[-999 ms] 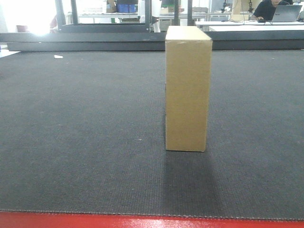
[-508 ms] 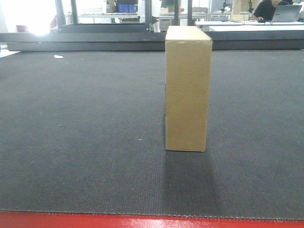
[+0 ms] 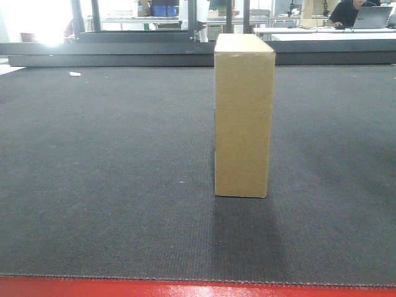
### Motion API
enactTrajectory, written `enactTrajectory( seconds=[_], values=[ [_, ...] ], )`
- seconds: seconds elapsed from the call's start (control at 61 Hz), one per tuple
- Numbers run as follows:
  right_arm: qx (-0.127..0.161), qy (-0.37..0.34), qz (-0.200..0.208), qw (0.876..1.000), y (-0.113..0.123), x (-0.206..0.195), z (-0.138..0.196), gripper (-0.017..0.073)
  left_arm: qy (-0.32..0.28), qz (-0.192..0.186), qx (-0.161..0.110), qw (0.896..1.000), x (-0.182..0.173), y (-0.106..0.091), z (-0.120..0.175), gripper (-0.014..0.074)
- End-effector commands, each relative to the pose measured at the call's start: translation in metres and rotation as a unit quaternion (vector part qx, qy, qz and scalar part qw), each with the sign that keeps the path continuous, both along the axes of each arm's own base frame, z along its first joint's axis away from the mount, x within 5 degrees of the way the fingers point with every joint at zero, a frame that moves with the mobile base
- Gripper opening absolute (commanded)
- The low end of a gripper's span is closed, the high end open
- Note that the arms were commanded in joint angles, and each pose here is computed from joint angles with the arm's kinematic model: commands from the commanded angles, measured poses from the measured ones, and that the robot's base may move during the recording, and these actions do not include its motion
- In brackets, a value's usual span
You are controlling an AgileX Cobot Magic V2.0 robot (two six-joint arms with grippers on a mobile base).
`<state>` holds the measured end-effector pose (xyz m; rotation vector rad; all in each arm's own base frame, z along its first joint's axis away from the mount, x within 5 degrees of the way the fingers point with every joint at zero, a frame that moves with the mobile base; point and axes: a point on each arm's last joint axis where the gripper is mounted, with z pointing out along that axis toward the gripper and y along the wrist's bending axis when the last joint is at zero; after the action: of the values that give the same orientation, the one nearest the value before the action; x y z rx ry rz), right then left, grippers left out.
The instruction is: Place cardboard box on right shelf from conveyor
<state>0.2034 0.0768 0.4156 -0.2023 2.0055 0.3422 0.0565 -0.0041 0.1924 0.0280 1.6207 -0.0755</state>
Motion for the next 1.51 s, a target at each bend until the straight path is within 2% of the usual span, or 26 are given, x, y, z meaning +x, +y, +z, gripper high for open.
enactTrajectory(
  seconds=[0.0, 0.098, 0.278, 0.442, 0.59, 0.672, 0.77, 0.934, 1.245, 1.491],
  values=[
    [0.022, 0.010, 0.014, 1.000, 0.023, 0.017, 0.024, 0.0624, -0.045, 0.003, -0.006, 0.999, -0.001, 0.001, 0.006, -0.0116],
    [0.022, 0.068, 0.009, 0.997, 0.052, 0.038, 0.032, 0.0624, -0.045, 0.003, -0.006, 0.999, -0.001, 0.001, 0.006, -0.0115],
    [-0.001, 0.159, -0.053, 0.986, 0.100, 0.078, 0.022, 0.0624, -0.045, 0.003, -0.006, 0.999, -0.001, 0.001, 0.006, -0.0116],
    [-0.023, 0.187, -0.078, 0.979, 0.129, 0.103, 0.010, 0.0624, -0.045, 0.003, -0.006, 0.999, -0.001, 0.001, 0.006, -0.0116],
    [-0.052, 0.208, -0.123, 0.969, 0.132, 0.118, -0.008, 0.0624, -0.045, 0.003, -0.006, 0.999, -0.001, 0.001, 0.006, -0.0115],
    [-0.057, 0.214, -0.138, 0.965, 0.133, 0.122, -0.015, 0.0624, -0.045, 0.003, -0.006, 0.999, -0.001, 0.001, 0.006, -0.0115],
    [-0.050, 0.216, -0.138, 0.965, 0.137, 0.127, -0.020, 0.0624, -0.045, 0.003, -0.006, 0.999, -0.001, 0.001, 0.006, -0.0116],
    [-0.020, 0.228, -0.132, 0.964, 0.139, 0.136, -0.028, 0.0624, -0.045, 0.003, -0.006, 0.999, -0.001, 0.001, 0.006, -0.0116],
    [-0.016, 0.234, -0.146, 0.961, 0.130, 0.146, -0.034, 0.0624, -0.045, 0.003, -0.006, 0.999, -0.001, 0.001, 0.006, -0.0116],
    [-0.013, 0.250, -0.132, 0.959, 0.133, 0.149, -0.061, 0.0624, -0.045, 0.003, -0.006, 0.999, -0.001, 0.001, 0.006, -0.0115]
  ],
)
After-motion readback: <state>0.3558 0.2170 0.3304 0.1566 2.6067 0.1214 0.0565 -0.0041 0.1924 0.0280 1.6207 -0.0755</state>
